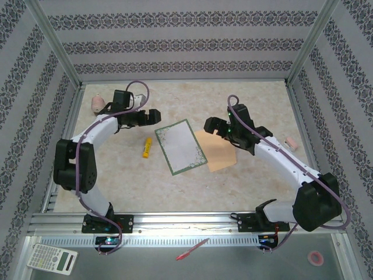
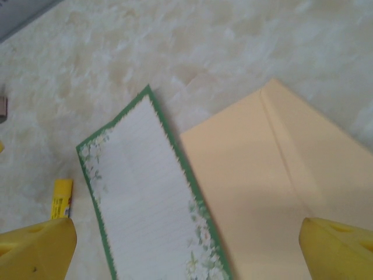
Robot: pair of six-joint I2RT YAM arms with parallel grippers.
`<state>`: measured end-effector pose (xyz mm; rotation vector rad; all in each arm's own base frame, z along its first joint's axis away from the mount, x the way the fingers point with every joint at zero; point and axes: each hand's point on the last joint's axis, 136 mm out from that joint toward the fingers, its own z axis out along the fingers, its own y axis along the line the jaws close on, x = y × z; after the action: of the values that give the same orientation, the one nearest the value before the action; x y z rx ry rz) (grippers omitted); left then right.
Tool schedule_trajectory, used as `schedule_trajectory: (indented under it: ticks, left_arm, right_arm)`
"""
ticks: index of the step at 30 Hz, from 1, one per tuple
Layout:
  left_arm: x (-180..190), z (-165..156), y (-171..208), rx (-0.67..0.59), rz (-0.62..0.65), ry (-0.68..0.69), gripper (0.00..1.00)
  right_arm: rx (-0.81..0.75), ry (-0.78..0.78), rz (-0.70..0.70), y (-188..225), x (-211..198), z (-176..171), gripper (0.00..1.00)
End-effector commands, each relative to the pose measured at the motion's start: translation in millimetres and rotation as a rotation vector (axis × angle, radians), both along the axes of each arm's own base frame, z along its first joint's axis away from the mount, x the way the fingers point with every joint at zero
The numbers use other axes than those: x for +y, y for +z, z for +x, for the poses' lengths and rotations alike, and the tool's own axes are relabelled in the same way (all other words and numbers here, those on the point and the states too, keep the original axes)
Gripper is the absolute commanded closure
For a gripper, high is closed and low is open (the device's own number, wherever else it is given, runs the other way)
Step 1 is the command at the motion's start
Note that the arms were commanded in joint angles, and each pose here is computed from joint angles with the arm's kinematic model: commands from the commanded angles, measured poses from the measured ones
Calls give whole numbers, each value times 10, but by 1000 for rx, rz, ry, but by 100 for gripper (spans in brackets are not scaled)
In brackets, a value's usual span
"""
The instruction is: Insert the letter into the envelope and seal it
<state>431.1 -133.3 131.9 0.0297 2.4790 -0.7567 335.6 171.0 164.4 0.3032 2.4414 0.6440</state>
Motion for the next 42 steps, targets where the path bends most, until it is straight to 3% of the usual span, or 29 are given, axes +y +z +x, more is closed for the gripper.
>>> schedule_trajectory:
  ticks: [1,14,42]
  left_arm:
    - [-58,70,-43,13,23,-16,0]
    - [-77,147,-432,77,68,-35,0]
    - [-331,1,-854,150,64,-136,4]
  right_arm:
    - [96,11,70,-250,170,-158,2]
    - [218,102,157,-700,653,-390,2]
    - [284,137,231,-1007,951,-385,2]
